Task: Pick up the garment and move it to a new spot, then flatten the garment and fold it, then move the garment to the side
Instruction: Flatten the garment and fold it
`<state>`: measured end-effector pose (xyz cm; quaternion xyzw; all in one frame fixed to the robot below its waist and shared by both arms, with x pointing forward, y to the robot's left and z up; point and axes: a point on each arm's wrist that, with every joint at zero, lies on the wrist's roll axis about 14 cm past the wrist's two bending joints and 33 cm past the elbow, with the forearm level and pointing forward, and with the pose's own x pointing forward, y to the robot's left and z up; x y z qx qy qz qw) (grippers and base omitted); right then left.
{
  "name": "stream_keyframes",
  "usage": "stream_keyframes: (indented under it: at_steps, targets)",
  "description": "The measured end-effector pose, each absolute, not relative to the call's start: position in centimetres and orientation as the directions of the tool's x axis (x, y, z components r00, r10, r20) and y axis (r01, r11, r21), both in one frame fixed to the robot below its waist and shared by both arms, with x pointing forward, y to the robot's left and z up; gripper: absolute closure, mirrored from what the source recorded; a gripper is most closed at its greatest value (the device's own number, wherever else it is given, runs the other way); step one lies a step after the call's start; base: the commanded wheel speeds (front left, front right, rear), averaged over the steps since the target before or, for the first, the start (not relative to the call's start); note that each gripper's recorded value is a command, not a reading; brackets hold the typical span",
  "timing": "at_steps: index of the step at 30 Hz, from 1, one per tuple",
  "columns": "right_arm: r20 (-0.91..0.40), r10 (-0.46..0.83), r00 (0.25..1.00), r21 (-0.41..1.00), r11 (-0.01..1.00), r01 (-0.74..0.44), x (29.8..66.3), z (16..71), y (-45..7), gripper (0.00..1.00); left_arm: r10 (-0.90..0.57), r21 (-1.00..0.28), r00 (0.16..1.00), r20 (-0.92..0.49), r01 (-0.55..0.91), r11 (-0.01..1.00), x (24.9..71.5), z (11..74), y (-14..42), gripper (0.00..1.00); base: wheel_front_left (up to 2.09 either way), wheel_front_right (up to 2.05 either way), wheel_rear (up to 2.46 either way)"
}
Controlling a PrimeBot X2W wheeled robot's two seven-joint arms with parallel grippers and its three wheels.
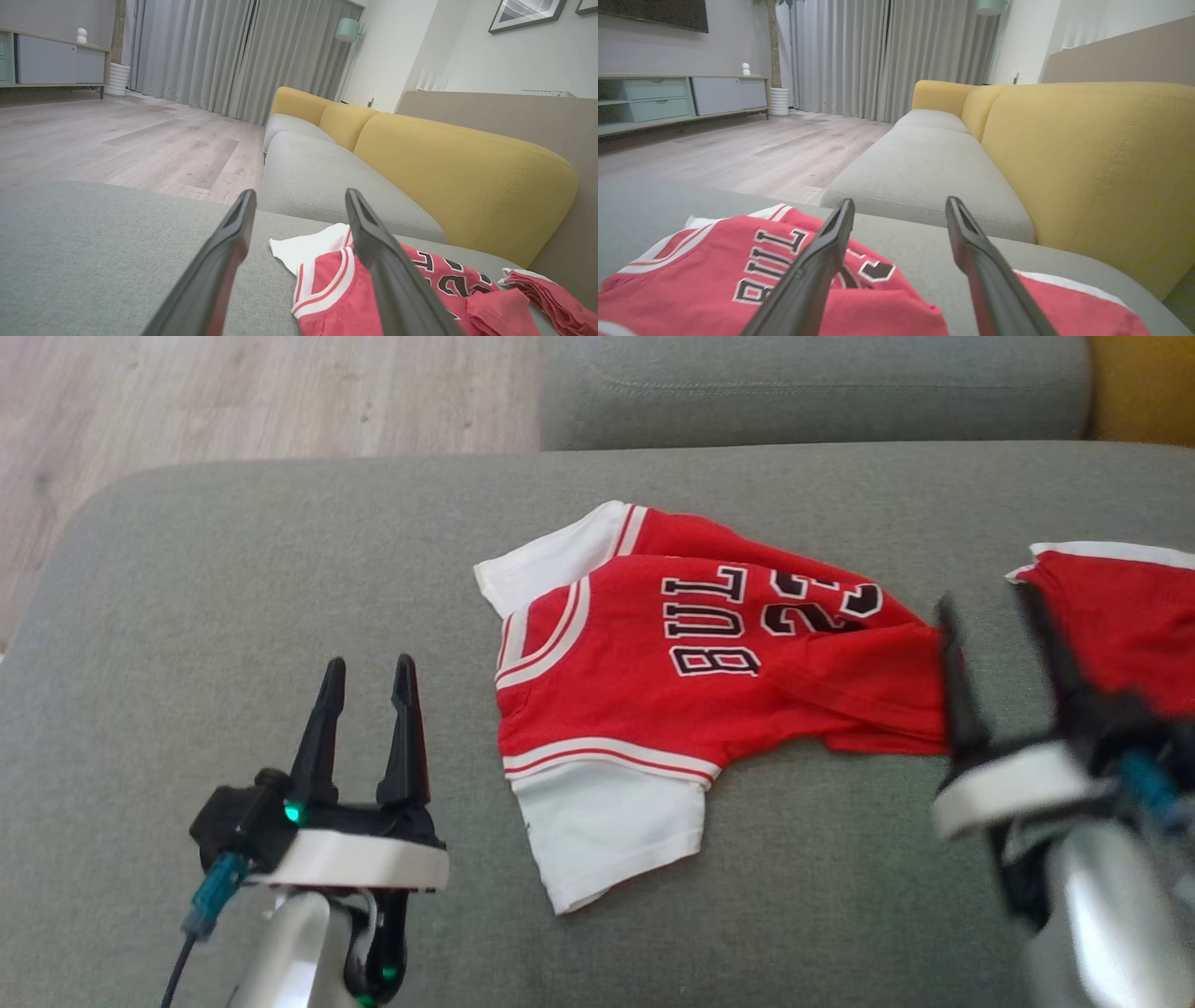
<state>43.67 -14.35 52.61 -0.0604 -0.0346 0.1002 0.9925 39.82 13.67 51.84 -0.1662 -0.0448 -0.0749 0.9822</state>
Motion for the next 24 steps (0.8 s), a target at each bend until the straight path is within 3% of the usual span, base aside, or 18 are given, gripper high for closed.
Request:
stream_keyframes:
  at_steps: [10,17,24]
  targets:
    - [-0.014,0.219,0.976,-0.018,0.976,-0.219,38.0,48.2,-13.2,0.00,-0.174,-0.327,0.980,0.092,0.195,0.925,39.2,51.0,12.1,0.00,0.00,0.00,0.00]
    - [-0.010,0.237,0.971,-0.036,0.971,-0.237,38.4,48.3,-12.6,0.00,-0.176,-0.328,0.981,0.085,0.194,0.924,39.2,50.8,12.1,0.00,0.00,0.00,0.00]
    - [-0.133,0.334,0.933,-0.163,0.921,-0.353,41.0,46.6,-9.2,0.00,-0.165,-0.332,0.985,0.055,0.174,0.927,39.1,49.8,12.5,0.00,0.00,0.00,0.00]
